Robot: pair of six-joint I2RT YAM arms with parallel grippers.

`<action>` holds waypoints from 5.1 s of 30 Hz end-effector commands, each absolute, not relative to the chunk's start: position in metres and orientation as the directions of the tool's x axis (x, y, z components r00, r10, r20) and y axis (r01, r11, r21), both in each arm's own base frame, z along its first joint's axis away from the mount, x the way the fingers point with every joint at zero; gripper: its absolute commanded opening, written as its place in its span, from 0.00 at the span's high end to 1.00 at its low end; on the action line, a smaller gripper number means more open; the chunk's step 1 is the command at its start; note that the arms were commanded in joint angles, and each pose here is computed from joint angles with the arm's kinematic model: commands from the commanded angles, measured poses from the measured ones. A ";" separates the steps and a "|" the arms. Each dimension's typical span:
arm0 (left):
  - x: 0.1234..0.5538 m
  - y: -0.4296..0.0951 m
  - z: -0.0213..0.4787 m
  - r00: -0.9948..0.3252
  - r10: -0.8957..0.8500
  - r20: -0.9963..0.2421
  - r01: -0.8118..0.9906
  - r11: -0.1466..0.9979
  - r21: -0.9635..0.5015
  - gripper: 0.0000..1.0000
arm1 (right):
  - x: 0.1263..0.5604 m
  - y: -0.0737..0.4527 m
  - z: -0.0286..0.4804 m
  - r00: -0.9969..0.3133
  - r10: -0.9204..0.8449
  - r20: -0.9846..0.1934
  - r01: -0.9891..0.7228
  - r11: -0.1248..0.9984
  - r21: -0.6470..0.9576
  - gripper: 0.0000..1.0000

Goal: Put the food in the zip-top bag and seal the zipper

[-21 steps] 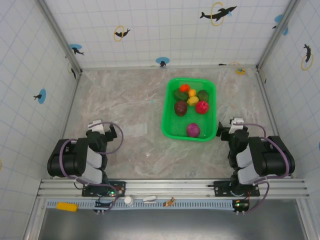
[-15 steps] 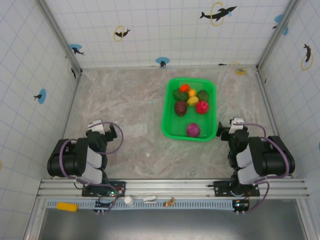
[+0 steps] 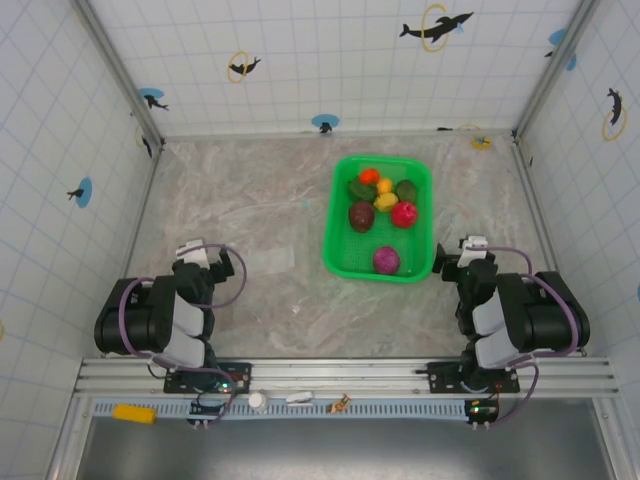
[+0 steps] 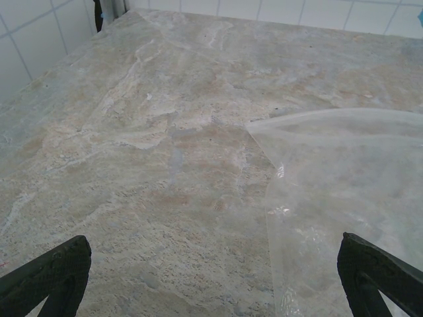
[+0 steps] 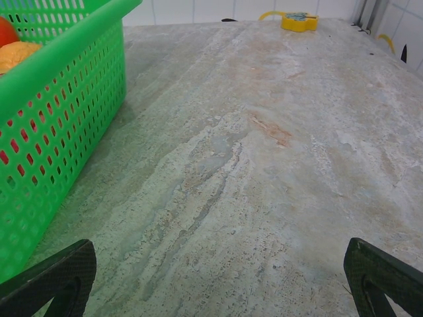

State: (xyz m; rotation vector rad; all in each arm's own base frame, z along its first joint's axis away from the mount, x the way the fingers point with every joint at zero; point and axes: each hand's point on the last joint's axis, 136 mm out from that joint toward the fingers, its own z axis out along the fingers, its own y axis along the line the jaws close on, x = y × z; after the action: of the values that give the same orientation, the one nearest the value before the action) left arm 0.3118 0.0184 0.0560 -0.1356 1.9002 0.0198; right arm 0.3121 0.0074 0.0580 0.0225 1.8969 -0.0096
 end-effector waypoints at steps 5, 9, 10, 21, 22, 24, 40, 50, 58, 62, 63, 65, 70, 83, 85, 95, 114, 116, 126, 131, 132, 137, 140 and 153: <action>0.312 0.017 0.060 -0.303 -0.065 -0.951 -0.097 0.995 -0.037 0.02 | 0.308 0.008 0.055 -0.327 0.019 -0.945 0.007 1.000 0.018 0.01; 0.312 0.017 0.061 -0.299 -0.061 -0.952 -0.100 0.994 -0.032 0.02 | 0.310 0.005 0.052 -0.339 0.048 -0.940 0.014 0.999 0.046 0.01; 0.312 0.017 0.061 -0.299 -0.059 -0.953 -0.100 0.995 -0.030 0.02 | 0.310 0.004 0.052 -0.339 0.054 -0.939 0.020 0.999 0.050 0.01; 0.302 0.024 0.076 -0.233 -0.022 -0.972 -0.173 0.985 0.020 0.02 | 0.300 0.002 0.064 -0.284 0.008 -0.959 0.059 0.998 -0.009 0.01; 0.302 0.027 0.081 -0.217 -0.017 -0.976 -0.196 0.980 0.026 0.02 | 0.298 -0.003 0.071 -0.256 0.009 -0.967 0.083 0.996 -0.013 0.01; 0.310 0.024 0.084 -0.250 0.014 -0.968 -0.202 0.977 0.067 0.02 | 0.295 -0.007 0.080 -0.238 0.013 -0.971 0.113 0.993 -0.014 0.01; 0.328 -0.131 0.224 -0.254 0.016 -0.967 0.152 0.988 -0.024 0.02 | 0.297 0.047 0.219 -0.088 0.127 -0.988 -0.005 0.992 0.128 0.01; 0.317 -0.114 0.258 -0.470 -0.456 -0.755 -0.157 0.886 -0.437 0.02 | 0.273 0.133 0.308 -0.291 0.201 -0.935 -0.125 0.961 0.246 0.01; 0.354 -0.122 0.221 -0.519 -0.779 -0.352 -0.473 0.604 -0.641 0.02 | 0.296 0.173 0.275 -0.538 0.191 -0.821 -0.107 0.950 0.292 0.01; 0.371 -0.117 0.185 -0.468 -0.859 -0.208 -0.702 0.504 -0.502 0.02 | 0.299 0.195 0.251 -0.620 0.109 -0.777 -0.066 0.979 0.190 0.01; 0.376 -0.115 0.181 -0.453 -0.869 -0.198 -0.737 0.490 -0.466 0.03 | 0.300 0.198 0.246 -0.631 0.103 -0.769 -0.058 0.982 0.179 0.01; 0.387 -0.115 0.168 -0.418 -0.893 -0.164 -0.803 0.448 -0.392 0.03 | 0.301 0.202 0.237 -0.643 0.087 -0.761 -0.043 0.988 0.149 0.01; 0.414 -0.111 0.134 -0.357 -0.929 -0.103 -0.889 0.371 -0.270 0.03 | 0.298 0.220 0.219 -0.671 0.063 -0.739 -0.072 0.986 0.149 0.01; 0.426 -0.098 0.058 -0.205 -0.978 -0.031 -0.973 0.207 -0.104 0.11 | 0.272 0.265 0.226 -0.573 -0.110 -0.812 -0.146 0.989 -0.031 0.01; 0.430 -0.098 0.050 -0.200 -0.980 -0.026 -0.974 0.201 -0.101 0.13 | 0.266 0.273 0.228 -0.560 -0.125 -0.819 -0.169 0.985 -0.035 0.01; 0.435 -0.098 0.024 -0.244 -0.969 -0.027 -0.968 0.245 -0.060 0.25 | 0.245 0.279 0.243 -0.496 -0.160 -0.853 -0.205 0.977 -0.064 0.01; 0.462 -0.104 0.028 -0.502 -0.859 -0.097 -0.845 0.512 -0.157 0.94 | 0.230 0.285 0.255 -0.464 -0.150 -0.873 -0.389 0.920 0.049 0.01; 0.454 -0.098 0.031 -0.518 -0.848 -0.114 -0.841 0.529 -0.117 0.89 | 0.228 0.285 0.259 -0.466 -0.128 -0.876 -0.405 0.911 0.082 0.01; 0.422 -0.089 0.051 -0.376 -0.924 -0.076 -0.912 0.383 -0.144 0.16 | 0.241 0.269 0.247 -0.501 -0.106 -0.859 -0.334 0.939 0.079 0.01; 0.425 -0.093 0.039 -0.321 -0.947 -0.024 -0.938 0.322 -0.127 0.16 | 0.241 0.272 0.242 -0.506 -0.110 -0.855 -0.334 0.939 0.077 0.00; 0.426 -0.095 0.036 -0.313 -0.950 -0.012 -0.942 0.312 -0.121 0.16 | 0.241 0.272 0.242 -0.507 -0.111 -0.855 -0.335 0.939 0.077 0.00; 0.439 -0.102 0.030 -0.290 -0.957 0.017 -0.954 0.287 -0.091 0.15 | 0.240 0.272 0.238 -0.508 -0.121 -0.853 -0.335 0.940 0.066 0.00; 0.442 -0.100 0.030 -0.263 -0.965 0.009 -0.962 0.262 -0.074 0.15 | 0.239 0.271 0.236 -0.505 -0.129 -0.853 -0.332 0.942 0.054 0.00; 0.424 -0.103 0.012 -0.246 -0.967 0.060 -0.969 0.248 0.016 0.20 | 0.241 0.267 0.235 -0.483 -0.148 -0.863 -0.309 0.951 0.010 0.00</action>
State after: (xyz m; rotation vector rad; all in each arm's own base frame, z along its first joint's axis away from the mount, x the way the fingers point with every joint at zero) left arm 0.4336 -0.1058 0.0144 -1.9102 2.5106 -0.0877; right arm 0.2392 0.2668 0.2384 -0.3385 2.0975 0.2258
